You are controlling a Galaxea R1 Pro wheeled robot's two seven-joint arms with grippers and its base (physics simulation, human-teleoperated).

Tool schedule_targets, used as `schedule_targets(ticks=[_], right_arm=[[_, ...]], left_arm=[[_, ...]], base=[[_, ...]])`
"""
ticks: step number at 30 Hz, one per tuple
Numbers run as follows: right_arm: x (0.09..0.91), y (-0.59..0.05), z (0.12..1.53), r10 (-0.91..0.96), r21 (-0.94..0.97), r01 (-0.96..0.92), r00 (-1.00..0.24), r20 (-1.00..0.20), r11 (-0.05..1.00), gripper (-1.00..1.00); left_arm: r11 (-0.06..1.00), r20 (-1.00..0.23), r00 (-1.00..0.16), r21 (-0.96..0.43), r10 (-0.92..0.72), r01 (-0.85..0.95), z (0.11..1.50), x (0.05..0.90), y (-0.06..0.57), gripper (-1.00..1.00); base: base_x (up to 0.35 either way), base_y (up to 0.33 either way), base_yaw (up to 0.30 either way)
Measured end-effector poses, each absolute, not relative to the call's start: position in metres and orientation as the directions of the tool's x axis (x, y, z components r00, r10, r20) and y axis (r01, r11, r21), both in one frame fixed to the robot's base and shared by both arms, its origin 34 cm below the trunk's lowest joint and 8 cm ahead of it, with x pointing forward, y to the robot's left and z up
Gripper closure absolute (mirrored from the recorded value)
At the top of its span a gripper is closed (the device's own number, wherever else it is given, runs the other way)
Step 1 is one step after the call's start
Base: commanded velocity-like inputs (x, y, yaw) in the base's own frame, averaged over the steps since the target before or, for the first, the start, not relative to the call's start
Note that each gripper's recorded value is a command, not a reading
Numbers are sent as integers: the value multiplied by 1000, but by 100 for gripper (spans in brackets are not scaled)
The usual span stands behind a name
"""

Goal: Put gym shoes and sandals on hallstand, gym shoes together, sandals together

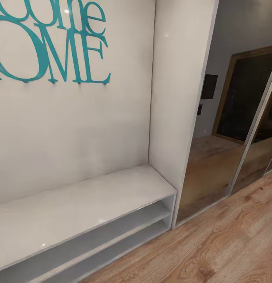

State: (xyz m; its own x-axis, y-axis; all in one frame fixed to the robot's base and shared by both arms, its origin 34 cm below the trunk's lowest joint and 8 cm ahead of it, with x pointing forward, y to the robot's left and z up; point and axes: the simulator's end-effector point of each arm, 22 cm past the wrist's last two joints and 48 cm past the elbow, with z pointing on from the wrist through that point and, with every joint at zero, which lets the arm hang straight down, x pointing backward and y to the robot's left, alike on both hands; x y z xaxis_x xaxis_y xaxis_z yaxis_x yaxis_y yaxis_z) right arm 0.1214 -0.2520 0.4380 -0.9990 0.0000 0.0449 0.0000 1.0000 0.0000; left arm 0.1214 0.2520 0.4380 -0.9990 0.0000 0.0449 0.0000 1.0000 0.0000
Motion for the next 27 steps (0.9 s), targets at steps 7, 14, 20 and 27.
schedule_targets(ticks=[7, 14, 20, 27], right_arm=[[148, -249, 437, 6, 20, 5, -1000, -6, 1000, -100], [167, -251, 438, 23, 16, 22, -999, -45, 1000, -100], [183, -252, 439, 39, 16, 38, -996, -79, 999, -100], [203, -255, 441, 39, 14, 37, -991, -125, 999, -100]], left_arm=[[1000, -22, -1000, -6, 0, 1, 437, 150, 249, -100], [1000, -99, -995, -4, -2, -2, 439, 177, 250, -100], [1000, -167, -986, -13, 1, 3, 441, 201, 243, -100], [1000, -265, -964, -24, -5, 1, 448, 246, 234, -100]], base=[[0, 0, 0], [0, 0, 0], [0, 0, 0], [0, 0, 0]])
